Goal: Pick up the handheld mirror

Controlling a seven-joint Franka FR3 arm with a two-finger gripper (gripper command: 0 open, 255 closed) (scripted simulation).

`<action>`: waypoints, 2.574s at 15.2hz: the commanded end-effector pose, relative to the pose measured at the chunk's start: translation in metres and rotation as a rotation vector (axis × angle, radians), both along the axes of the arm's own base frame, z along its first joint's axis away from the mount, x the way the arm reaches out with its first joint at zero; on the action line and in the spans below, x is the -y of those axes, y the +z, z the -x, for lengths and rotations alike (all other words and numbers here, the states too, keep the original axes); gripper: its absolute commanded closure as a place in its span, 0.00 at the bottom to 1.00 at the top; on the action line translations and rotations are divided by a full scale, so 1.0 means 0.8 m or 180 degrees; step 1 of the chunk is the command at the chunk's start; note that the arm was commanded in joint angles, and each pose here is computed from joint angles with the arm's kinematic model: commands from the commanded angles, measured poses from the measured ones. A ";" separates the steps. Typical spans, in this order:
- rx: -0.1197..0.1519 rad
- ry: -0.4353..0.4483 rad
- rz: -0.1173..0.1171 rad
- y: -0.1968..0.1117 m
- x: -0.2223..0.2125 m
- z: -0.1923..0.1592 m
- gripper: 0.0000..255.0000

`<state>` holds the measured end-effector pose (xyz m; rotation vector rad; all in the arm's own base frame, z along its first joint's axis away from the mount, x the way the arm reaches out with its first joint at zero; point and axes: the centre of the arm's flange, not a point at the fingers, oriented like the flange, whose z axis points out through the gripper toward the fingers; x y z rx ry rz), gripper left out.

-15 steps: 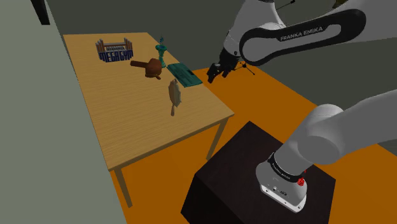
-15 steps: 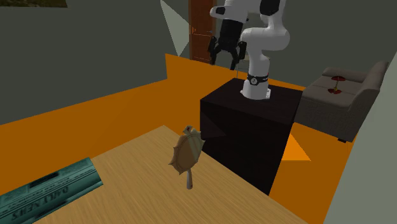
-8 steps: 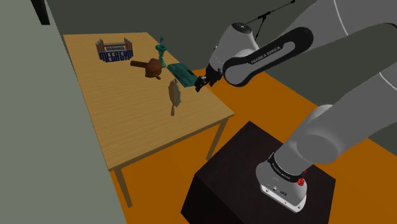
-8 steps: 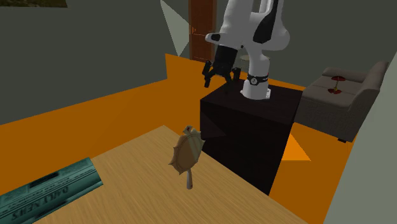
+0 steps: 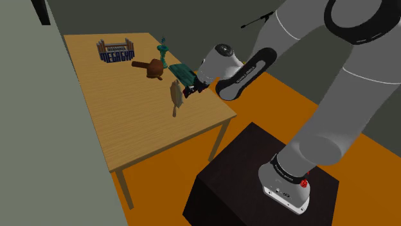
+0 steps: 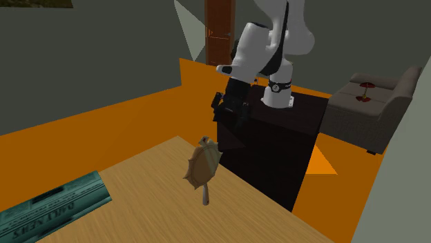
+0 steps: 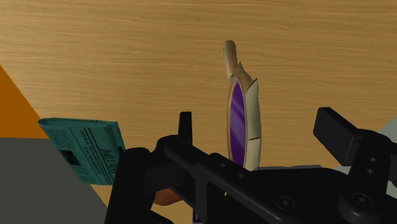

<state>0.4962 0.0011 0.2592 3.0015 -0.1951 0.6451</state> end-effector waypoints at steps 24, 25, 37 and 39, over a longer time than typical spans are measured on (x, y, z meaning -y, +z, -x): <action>0.0246 0.0011 0.0006 -0.134 -0.013 -0.065 1.00; 0.0246 0.0011 0.0006 -0.134 -0.013 -0.066 1.00; 0.0246 0.0011 0.0006 -0.055 -0.013 -0.066 1.00; 0.0246 0.0011 0.0006 -0.041 -0.013 -0.066 1.00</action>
